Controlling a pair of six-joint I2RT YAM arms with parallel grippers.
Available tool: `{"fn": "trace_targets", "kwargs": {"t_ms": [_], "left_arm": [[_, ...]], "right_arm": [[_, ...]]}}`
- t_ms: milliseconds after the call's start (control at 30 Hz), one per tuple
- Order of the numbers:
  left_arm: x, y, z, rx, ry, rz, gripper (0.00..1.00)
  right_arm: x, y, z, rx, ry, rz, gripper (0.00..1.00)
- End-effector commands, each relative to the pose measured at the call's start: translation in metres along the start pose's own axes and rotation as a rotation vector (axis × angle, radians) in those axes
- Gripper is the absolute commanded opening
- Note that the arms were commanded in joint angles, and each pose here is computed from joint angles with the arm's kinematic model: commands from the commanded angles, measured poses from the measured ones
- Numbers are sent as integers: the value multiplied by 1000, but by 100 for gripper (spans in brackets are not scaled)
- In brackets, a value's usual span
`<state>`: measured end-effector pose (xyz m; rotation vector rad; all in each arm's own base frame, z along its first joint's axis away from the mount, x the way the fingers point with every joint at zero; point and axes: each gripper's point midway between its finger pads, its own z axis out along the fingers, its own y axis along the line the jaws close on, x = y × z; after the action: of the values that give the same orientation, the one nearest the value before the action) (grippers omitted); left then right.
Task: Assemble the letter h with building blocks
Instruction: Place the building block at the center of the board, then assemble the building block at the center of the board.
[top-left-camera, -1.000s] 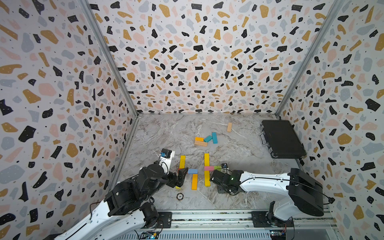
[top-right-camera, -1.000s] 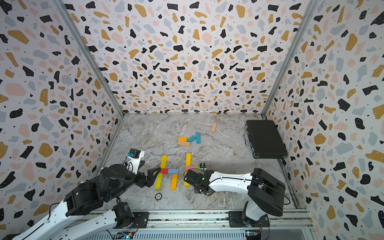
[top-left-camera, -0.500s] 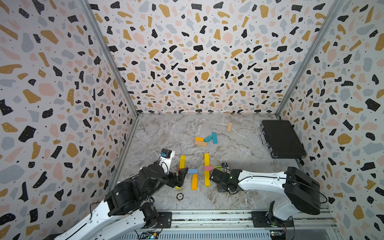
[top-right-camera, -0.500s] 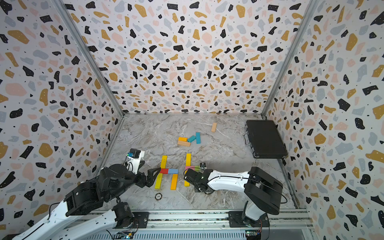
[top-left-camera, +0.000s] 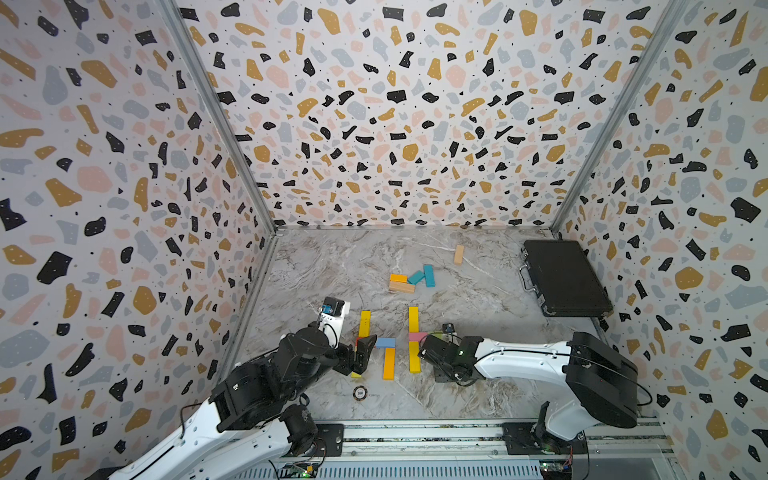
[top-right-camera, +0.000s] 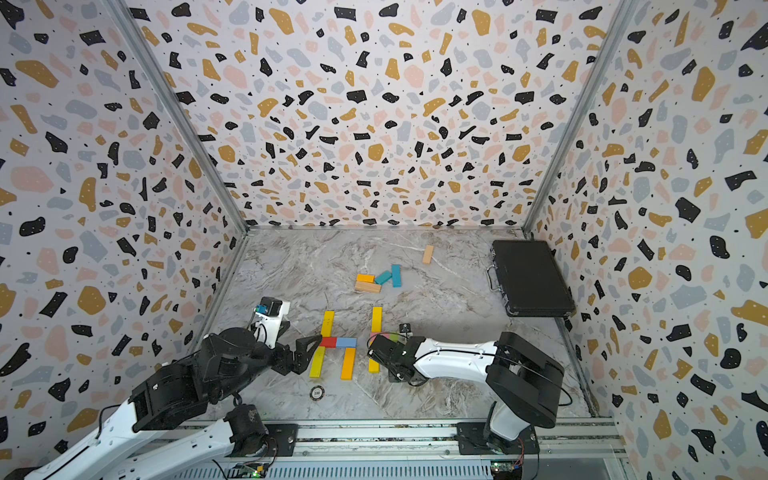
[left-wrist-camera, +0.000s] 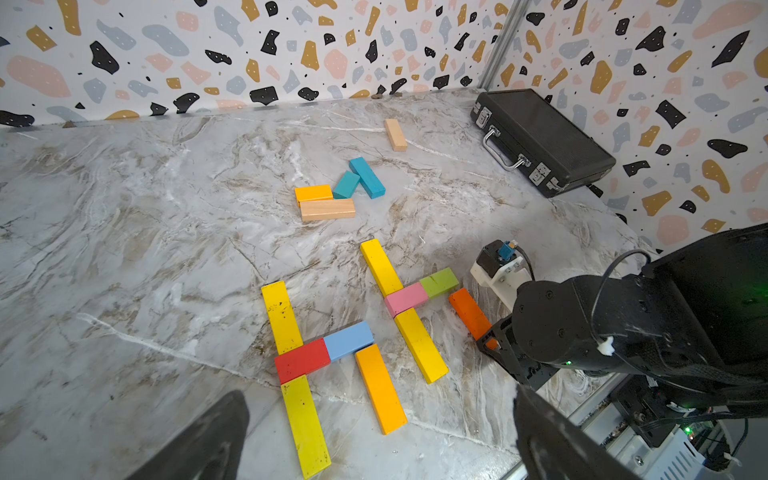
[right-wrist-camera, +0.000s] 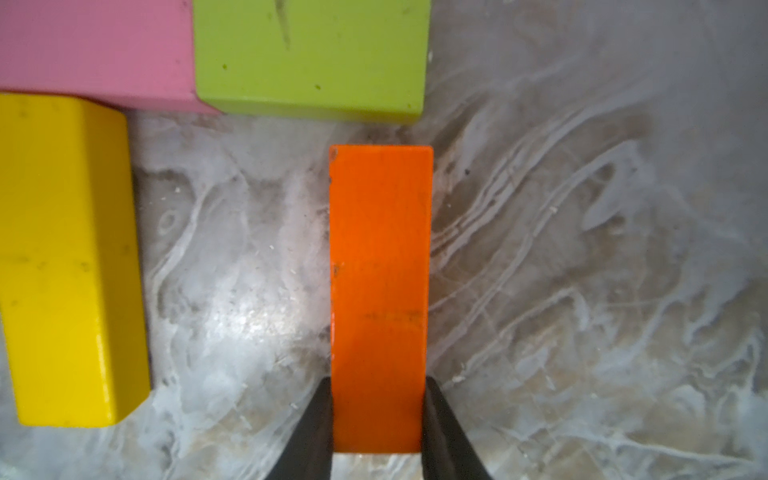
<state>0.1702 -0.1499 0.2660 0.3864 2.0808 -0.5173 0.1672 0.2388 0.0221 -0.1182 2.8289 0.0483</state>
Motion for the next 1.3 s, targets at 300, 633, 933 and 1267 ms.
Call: {"fn": "trace_targets", "kwargs": {"t_ms": [300,633,933,1267], "left_arm": [[-8,-4,-2,15,-22,3,99],[-8,-4,-1,17,-19,5,99],[-10,-4,0,12,-24,9,99],[-9,-2,2,-6,-19,13,99]], "right_arm": [[-8,5,-2,1,-7,2,39],[-27,7,-24,-57,-105,0,70],[-52,3,-49,-104,-208,-93,82],[-63,-13,-24,-6,-186,-92,88]]}}
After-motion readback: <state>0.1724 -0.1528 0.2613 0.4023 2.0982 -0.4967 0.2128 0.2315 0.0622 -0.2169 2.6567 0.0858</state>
